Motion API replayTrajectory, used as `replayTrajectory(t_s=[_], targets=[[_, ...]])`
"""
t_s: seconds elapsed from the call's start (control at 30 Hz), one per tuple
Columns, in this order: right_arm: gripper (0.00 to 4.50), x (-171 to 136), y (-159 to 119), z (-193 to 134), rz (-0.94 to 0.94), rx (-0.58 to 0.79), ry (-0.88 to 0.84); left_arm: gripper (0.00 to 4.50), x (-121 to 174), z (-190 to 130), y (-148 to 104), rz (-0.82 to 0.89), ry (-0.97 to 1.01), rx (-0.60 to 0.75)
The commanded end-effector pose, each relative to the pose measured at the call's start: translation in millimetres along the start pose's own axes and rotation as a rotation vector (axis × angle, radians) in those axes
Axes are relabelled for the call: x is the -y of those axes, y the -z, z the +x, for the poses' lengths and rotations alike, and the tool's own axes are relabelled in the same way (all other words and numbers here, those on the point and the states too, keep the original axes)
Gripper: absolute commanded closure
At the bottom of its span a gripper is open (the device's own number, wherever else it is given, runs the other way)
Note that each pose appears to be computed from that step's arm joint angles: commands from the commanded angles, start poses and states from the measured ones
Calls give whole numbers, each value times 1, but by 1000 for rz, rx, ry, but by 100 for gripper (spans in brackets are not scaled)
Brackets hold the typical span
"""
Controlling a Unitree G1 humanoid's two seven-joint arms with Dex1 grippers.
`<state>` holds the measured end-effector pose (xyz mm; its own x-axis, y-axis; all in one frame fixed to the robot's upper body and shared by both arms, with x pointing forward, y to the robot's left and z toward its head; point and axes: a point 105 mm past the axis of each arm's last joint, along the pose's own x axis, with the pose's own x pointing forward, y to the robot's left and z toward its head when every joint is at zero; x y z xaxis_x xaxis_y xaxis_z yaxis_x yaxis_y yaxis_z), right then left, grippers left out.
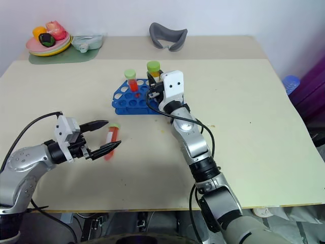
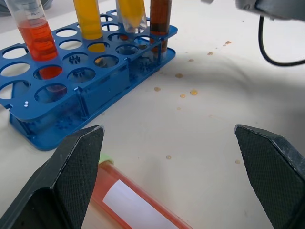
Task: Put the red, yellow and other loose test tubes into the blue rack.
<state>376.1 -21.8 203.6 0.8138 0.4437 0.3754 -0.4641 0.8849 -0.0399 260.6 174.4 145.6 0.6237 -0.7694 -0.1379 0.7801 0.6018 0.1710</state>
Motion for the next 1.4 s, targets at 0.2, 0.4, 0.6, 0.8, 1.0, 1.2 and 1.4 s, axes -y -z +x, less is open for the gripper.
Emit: replayTrajectory(t_s=[0.2,0.4,0.6,0.8,1.0,1.2,1.4], targets=[[367,9,-1,-4,-14,77,26,0,1,0,-18,51,0,43],[367,4,2,-3,3,79,8,0,0,1,-21,52,2,42],[367,-7,6,1,18,78,-26,0,-2,1,-23,54,-6,40],[367,-11,13,2,26,67,-39,0,-1,1,-24,54,-12,41],[367,-10,16,4,27,66,-29,0,-3,-2,-21,51,-16,36],[367,-7,18,7,27,80,-18,0,-2,-2,-19,52,-14,38],[367,-5,23,8,33,77,-3,0,-1,0,-23,59,-11,42]])
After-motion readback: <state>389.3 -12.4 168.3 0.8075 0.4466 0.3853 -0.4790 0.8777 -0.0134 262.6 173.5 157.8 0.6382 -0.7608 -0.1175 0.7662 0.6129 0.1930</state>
